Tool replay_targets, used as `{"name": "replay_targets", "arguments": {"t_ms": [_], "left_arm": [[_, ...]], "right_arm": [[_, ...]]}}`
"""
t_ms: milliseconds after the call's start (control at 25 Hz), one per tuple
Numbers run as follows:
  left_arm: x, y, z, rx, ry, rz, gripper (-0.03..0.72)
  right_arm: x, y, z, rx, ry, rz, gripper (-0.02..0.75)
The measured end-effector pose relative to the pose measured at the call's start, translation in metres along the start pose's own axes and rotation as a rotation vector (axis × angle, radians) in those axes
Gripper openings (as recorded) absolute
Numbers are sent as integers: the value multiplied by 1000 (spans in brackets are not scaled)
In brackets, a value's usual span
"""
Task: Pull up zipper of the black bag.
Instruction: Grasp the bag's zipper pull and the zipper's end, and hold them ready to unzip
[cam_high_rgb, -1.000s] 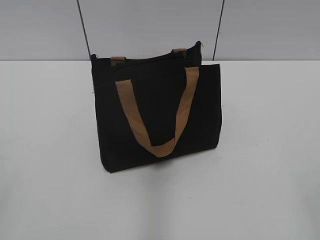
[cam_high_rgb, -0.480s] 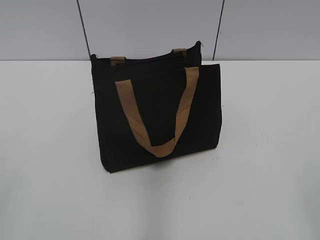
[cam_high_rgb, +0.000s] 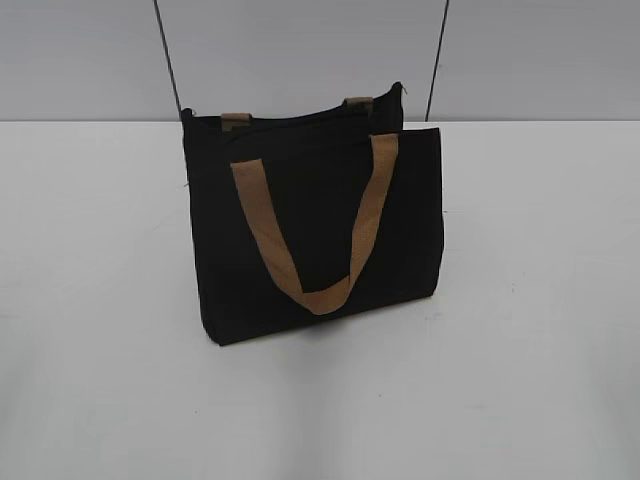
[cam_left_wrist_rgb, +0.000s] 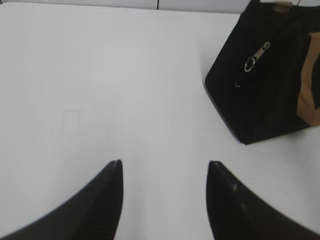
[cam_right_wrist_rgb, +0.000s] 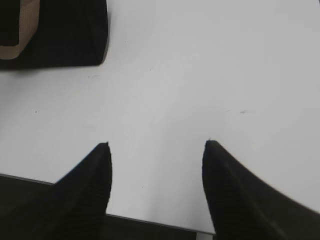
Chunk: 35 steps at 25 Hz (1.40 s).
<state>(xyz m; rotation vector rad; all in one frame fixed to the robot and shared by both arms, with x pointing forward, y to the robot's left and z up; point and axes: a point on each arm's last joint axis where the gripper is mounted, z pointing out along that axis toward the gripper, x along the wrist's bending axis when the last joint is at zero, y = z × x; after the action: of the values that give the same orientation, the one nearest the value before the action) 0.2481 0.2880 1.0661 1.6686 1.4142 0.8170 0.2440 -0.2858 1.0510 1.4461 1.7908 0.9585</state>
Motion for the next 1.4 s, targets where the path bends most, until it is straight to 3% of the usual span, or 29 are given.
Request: {"name": "replay_targets", "arguments": {"t_ms": [320, 720, 880, 1200, 1400], "left_arm": [[10, 39, 34, -61, 35, -7, 375], [20, 68, 97, -48, 26, 245, 361], [17, 71, 120, -32, -54, 318, 361], [-1, 64, 176, -6, -362, 421, 361], [1, 50, 217, 23, -421, 519, 363]], "right_arm": [[-10, 49, 20, 68, 2, 25, 449], [-22, 104, 54, 170, 20, -64, 449], [-23, 122, 65, 181, 54, -110, 449], [-17, 152, 83, 144, 196, -138, 449], [-15, 162, 85, 93, 231, -154, 449]]}}
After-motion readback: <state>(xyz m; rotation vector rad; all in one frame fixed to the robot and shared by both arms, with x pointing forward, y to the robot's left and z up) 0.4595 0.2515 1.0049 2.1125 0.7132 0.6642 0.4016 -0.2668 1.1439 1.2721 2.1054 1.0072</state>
